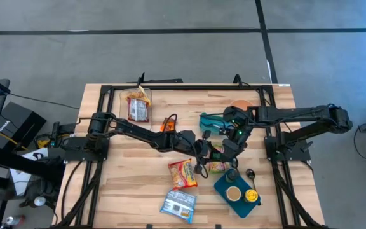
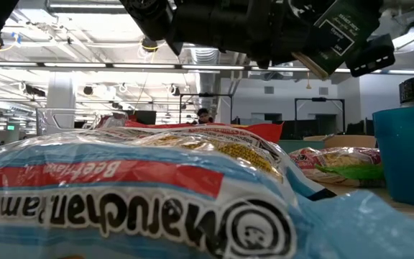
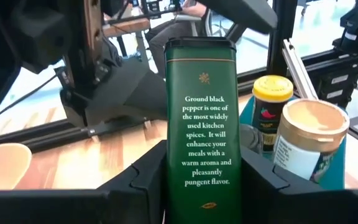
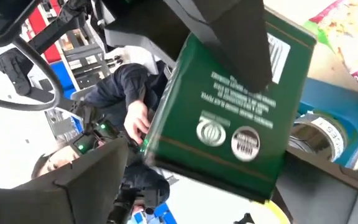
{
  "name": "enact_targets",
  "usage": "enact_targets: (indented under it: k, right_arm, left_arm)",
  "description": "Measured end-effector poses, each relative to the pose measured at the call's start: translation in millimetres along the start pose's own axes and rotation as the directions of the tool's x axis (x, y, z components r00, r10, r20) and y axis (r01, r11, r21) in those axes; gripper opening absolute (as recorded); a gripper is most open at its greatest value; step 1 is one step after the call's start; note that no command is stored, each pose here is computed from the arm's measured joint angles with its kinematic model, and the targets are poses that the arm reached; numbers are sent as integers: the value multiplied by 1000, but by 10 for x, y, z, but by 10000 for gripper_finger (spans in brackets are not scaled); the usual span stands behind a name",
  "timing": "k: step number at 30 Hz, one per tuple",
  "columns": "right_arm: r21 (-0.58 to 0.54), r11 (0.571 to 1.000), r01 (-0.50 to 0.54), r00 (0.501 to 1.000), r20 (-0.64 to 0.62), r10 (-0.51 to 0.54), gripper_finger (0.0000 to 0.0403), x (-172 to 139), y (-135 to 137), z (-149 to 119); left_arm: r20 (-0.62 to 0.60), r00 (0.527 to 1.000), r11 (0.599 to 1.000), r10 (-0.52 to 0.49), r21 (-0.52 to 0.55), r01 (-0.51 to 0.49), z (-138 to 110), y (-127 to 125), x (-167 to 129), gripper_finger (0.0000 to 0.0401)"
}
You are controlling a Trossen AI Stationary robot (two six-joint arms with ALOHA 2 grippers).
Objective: Pick & Place Food Item
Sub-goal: Put the green seasoning can into the blue bin
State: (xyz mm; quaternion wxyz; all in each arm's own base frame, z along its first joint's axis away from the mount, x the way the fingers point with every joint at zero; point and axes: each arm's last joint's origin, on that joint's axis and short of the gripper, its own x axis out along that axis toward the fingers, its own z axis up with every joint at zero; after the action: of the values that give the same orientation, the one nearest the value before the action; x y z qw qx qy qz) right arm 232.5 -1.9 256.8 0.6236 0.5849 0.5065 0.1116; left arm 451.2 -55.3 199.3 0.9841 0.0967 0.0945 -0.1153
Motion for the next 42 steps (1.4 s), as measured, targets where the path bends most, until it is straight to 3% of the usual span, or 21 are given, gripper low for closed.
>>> enact_targets:
  k: [16,25,28,35,42]
  right_arm:
    - [-286,958,-2,997,-80,-22,372,-4,-63,-64]
    - [-168,980,111,981,-141,-135,372,-37,-207,-173]
    - [-183,976,115,980,-139,-141,372,-56,-224,-169]
    - [-387,908,160,978,-64,-199,372,-86,-252,-126]
    - [-404,867,291,952,35,-303,372,-94,-281,-97]
  left_arm:
    - [-39,999,1000,-13,-5,12,-39,-12,-1,128]
    - [-96,995,1000,-21,-11,20,56,-5,-102,135]
    - [-101,995,999,-25,-25,23,110,-8,-140,130]
    - [-173,984,998,-45,-61,35,47,-24,-156,134]
    - [-238,969,994,-59,-100,36,-15,-38,-171,128]
